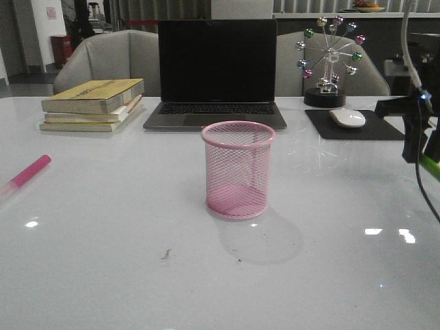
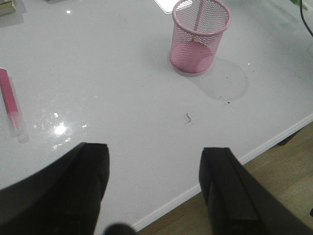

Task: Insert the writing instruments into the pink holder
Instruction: 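Lift the green highlighter and carry it over the pink holder, then lower the green highlighter into the holder, release, withdraw right gripper, then reach the left gripper down and grasp the pink highlighter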

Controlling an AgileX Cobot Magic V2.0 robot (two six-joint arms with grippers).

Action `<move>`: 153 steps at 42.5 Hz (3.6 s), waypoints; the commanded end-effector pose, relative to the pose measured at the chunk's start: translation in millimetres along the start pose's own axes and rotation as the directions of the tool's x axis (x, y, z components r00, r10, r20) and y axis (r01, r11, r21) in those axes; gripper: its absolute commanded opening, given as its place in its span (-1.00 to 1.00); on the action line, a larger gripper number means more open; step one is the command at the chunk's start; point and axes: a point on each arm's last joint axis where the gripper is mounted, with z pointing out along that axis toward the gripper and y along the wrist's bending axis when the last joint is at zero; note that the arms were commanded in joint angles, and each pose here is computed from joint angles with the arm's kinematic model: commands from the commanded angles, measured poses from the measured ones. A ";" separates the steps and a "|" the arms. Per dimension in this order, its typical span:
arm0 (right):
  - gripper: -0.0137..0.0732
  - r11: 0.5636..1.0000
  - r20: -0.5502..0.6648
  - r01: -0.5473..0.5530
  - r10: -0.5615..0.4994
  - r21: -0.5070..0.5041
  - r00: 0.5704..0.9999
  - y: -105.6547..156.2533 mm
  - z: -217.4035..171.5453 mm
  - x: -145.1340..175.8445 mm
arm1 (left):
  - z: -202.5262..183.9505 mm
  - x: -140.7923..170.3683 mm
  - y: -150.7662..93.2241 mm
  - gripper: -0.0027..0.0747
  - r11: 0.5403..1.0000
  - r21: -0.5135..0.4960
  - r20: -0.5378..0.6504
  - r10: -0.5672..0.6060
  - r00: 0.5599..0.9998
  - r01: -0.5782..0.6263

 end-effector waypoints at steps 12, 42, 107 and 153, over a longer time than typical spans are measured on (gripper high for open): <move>-0.39 0.989 0.578 0.115 -0.039 -0.095 0.815 53.9 -135.5 35.1 | -5.0 -13.4 -1.6 0.24 1.000 0.010 0.094 -0.007 0.996 0.006; -0.39 0.858 0.960 0.474 0.074 -0.199 0.270 173.3 -135.9 127.6 | -5.0 -13.6 -1.6 0.24 1.000 0.010 0.096 -0.007 0.995 0.006; 0.36 0.794 0.625 0.593 -0.397 -0.134 0.672 94.0 -223.4 241.5 | -5.0 -13.7 -1.6 0.24 1.000 0.010 0.097 -0.007 0.995 0.006; 0.36 0.793 0.608 0.594 -0.407 -0.135 0.681 90.1 -224.4 247.0 | 171.5 -68.2 171.2 0.35 0.882 -0.385 -0.301 -0.400 0.866 0.273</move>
